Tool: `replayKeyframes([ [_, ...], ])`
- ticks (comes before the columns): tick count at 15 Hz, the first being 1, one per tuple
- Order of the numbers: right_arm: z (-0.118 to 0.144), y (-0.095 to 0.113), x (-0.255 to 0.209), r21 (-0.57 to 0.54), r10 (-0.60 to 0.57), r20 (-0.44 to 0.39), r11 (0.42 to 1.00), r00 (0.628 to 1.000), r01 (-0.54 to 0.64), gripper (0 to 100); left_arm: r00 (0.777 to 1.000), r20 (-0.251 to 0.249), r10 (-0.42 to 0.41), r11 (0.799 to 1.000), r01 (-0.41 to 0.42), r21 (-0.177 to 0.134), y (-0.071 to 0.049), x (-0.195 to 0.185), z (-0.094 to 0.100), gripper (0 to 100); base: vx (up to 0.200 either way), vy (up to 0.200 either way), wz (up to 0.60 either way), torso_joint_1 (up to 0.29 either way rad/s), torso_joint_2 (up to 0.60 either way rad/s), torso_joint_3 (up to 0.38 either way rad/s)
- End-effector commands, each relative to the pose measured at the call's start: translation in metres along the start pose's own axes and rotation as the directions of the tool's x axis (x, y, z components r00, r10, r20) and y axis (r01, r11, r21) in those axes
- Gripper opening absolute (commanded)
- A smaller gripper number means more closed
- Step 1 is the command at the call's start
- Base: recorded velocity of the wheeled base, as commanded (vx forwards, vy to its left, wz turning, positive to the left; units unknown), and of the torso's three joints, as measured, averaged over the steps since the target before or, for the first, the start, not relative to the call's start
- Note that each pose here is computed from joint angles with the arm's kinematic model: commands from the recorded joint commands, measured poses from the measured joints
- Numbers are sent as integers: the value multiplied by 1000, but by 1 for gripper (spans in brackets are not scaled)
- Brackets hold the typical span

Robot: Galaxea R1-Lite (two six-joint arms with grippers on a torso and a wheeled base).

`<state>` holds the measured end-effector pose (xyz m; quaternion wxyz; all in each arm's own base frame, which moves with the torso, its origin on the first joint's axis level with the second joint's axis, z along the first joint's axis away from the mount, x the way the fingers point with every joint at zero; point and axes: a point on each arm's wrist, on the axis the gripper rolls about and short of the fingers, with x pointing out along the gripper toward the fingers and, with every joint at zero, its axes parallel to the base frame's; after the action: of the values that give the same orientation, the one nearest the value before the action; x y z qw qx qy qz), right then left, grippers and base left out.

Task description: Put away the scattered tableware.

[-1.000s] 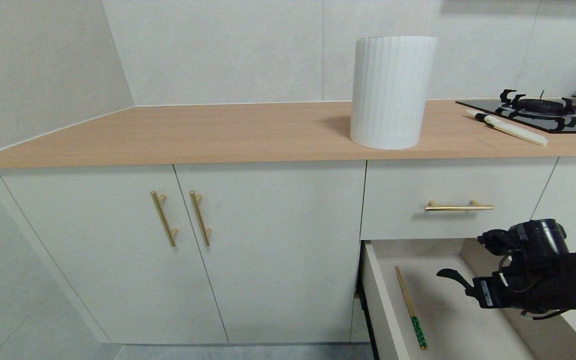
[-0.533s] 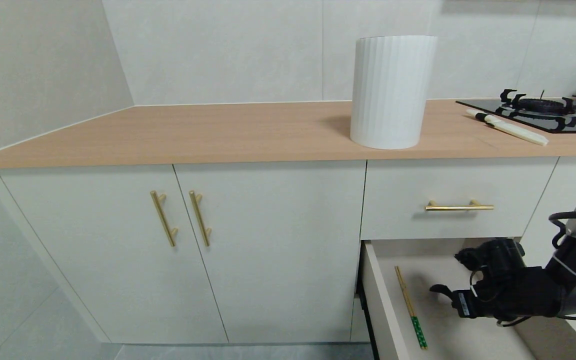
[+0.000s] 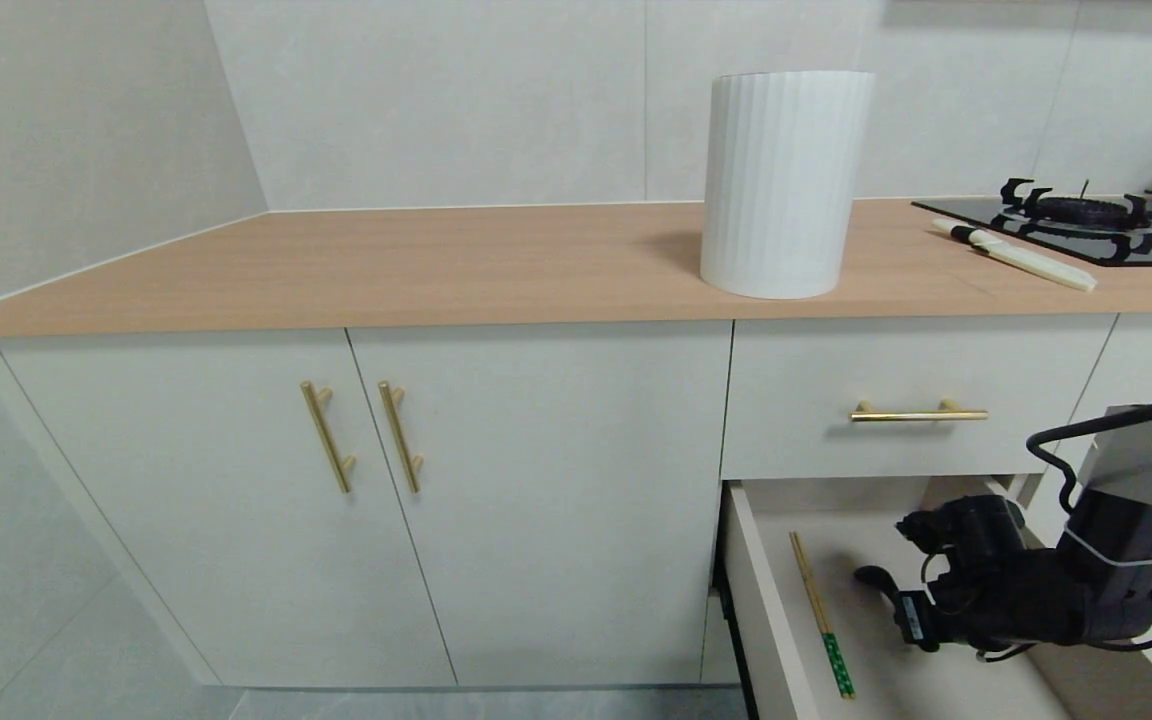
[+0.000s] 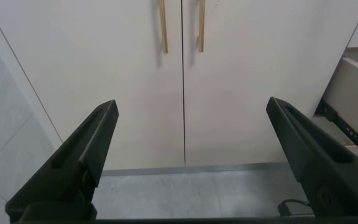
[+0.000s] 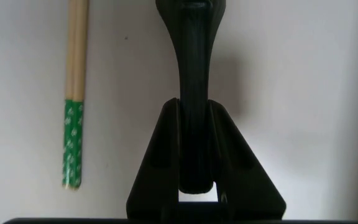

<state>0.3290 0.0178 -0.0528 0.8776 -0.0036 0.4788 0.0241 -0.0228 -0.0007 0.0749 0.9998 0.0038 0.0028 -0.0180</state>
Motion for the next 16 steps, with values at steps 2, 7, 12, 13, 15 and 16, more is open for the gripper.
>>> replayKeyframes([
  [2, -1, 0, 2, 7, 1, -6, 1000, 1000, -1, 0, 1000, 0, 1, 1000, -1, 0, 0, 0, 0, 100, 0, 0, 0, 0, 0, 0],
  [7, 0, 0, 0, 9, 1, 4, 1000, 1000, -1, 100, 1000, 0, -1, 1000, 1, 0, 0, 0, 0, 100, 0, 0, 0, 0, 0, 0],
  [12, 4, 2, -61, 41, 15, 94, 999, 995, -19, 100, 1000, 0, 1, 1000, -1, 0, 0, 0, 0, 100, 0, 0, 0, 0, 0, 0],
  [13, 1, 3, -82, 36, 20, 122, 999, 992, -25, 100, 1000, 0, -1, 1000, 1, 0, 0, 0, 0, 100, 0, 0, 0, 0, 0, 0],
  [15, -5, 5, -119, 23, 42, 186, 999, 982, -47, 100, 1000, 0, 1, 1000, -1, 0, 0, 0, 0, 100, 0, 0, 0, 0, 0, 0],
  [16, -5, 8, -133, 11, 57, 217, 998, 975, -61, 100, 1000, 0, 1, 1000, -1, 0, 0, 0, 0, 100, 0, 0, 0, 0, 0, 0],
])
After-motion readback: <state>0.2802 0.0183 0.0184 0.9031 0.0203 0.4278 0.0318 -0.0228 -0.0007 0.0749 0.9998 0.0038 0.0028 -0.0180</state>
